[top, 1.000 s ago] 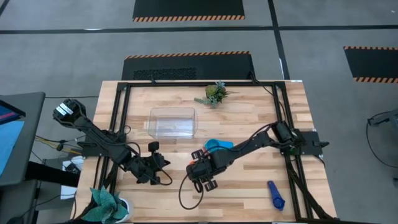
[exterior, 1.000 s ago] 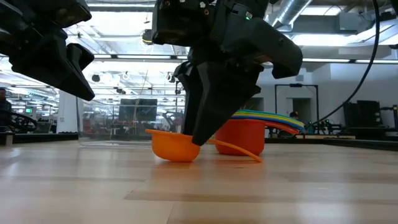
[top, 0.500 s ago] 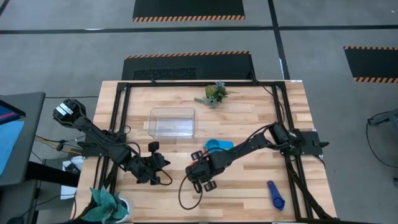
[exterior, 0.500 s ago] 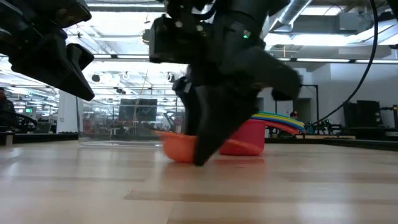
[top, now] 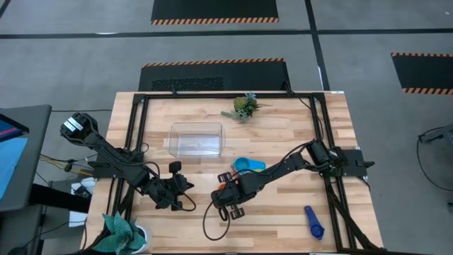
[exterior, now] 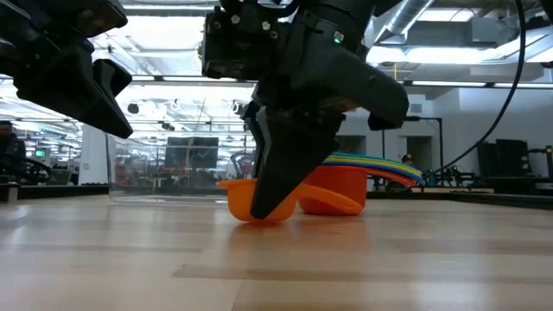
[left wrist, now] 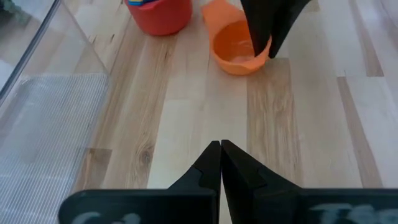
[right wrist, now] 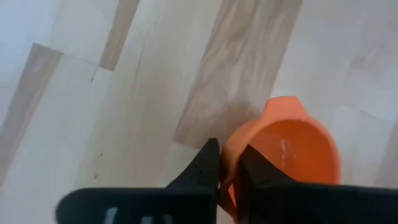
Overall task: Nest measuring cups in basket
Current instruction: Stack the orange measuring cup on top of the light blue measuring cup, then stack the dark blue measuring cup on top of the orange measuring cup
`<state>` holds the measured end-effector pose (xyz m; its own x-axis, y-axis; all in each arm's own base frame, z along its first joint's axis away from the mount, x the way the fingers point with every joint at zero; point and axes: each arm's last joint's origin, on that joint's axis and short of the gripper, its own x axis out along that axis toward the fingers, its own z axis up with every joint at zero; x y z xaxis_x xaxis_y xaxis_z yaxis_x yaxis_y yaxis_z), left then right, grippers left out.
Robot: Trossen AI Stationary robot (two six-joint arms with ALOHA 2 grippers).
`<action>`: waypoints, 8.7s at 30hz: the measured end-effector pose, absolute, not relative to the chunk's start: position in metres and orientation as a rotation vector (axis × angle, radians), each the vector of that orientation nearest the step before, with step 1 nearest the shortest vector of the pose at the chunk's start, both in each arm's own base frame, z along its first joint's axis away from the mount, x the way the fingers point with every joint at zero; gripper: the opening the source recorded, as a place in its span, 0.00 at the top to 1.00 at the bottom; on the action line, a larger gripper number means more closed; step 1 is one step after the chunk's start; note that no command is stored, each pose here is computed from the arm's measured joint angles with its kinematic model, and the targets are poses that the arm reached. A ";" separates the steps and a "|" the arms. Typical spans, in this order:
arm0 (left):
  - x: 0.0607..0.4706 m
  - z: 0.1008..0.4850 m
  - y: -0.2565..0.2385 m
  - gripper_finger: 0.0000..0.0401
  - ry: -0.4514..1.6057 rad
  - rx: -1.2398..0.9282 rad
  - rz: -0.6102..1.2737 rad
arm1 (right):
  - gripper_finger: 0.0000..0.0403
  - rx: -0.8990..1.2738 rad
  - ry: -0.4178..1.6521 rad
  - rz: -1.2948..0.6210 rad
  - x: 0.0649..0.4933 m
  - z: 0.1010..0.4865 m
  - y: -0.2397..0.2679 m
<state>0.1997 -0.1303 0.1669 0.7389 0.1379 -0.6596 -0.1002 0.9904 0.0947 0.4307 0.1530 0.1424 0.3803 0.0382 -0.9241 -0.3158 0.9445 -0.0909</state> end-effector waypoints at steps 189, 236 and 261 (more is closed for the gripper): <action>0.191 0.165 -0.131 1.00 0.688 -0.007 0.281 | 0.99 0.581 1.663 -0.192 0.193 0.140 0.230; 0.191 0.165 -0.132 1.00 0.680 -0.075 0.296 | 0.79 -0.044 1.007 0.471 0.299 0.202 0.170; 0.191 0.165 -0.131 1.00 0.679 -0.085 0.299 | 0.52 -0.191 1.119 0.379 0.297 0.184 0.137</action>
<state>0.1914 -0.1315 0.1650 0.7373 0.2446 -0.6297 -0.2998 0.9538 0.0194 0.2972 0.1366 0.1844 0.3816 0.1997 -0.9025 -0.3895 0.9202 0.0389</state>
